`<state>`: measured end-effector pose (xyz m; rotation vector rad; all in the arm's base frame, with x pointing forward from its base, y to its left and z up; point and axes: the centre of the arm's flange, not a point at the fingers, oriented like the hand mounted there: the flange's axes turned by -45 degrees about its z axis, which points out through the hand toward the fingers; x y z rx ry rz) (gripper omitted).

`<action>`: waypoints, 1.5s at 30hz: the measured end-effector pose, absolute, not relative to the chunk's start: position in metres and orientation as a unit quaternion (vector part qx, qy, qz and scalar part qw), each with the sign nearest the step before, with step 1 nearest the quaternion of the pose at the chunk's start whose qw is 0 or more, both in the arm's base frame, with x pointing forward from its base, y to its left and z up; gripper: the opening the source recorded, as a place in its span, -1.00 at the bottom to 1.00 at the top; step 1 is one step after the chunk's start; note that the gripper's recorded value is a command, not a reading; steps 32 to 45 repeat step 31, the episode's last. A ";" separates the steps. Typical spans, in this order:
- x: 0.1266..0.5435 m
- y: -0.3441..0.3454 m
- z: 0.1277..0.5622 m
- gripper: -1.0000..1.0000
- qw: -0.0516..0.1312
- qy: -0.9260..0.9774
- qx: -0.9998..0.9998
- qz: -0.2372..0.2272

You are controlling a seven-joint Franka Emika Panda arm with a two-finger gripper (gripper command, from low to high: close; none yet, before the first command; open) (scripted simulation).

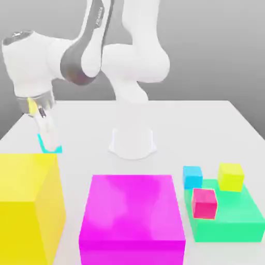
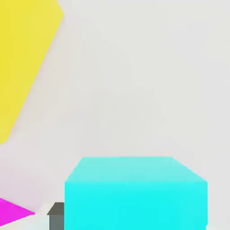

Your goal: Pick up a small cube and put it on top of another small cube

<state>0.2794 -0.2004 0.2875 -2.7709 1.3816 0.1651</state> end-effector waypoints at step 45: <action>0.296 0.163 0.253 1.00 -0.001 0.013 -1.000 0.000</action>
